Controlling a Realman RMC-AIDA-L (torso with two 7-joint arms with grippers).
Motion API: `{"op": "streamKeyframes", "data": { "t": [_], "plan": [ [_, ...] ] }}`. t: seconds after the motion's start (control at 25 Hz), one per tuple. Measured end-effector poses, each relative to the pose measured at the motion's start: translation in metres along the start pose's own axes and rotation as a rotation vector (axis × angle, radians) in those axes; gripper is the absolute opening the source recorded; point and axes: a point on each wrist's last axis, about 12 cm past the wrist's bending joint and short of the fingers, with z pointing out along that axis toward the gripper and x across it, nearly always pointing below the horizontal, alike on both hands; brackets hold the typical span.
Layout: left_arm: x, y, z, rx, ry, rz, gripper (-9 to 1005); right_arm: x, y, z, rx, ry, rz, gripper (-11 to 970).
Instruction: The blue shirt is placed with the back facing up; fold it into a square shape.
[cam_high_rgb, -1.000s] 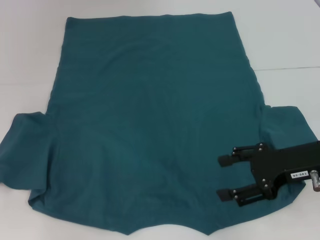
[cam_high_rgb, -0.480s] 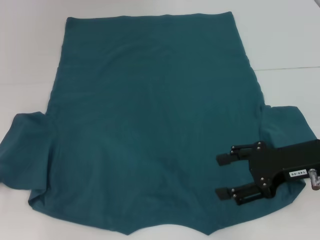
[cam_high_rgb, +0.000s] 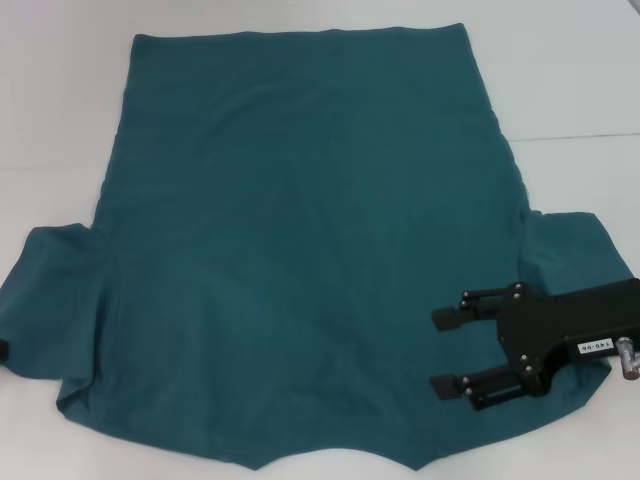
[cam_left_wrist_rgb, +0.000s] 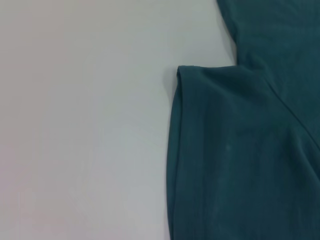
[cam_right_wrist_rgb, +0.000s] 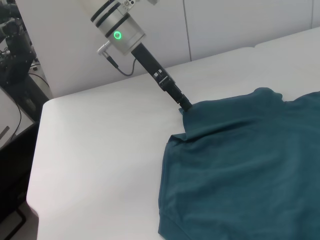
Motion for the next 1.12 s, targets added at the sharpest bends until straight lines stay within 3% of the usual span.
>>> {"op": "streamKeyframes", "data": {
  "t": [1.12],
  "plan": [
    [0.0012, -0.0029, 0.0065, -0.013, 0.009, 0.007, 437, -0.0008, -0.0011, 0.0002, 0.006, -0.001, 0.001, 883]
  ]
}}
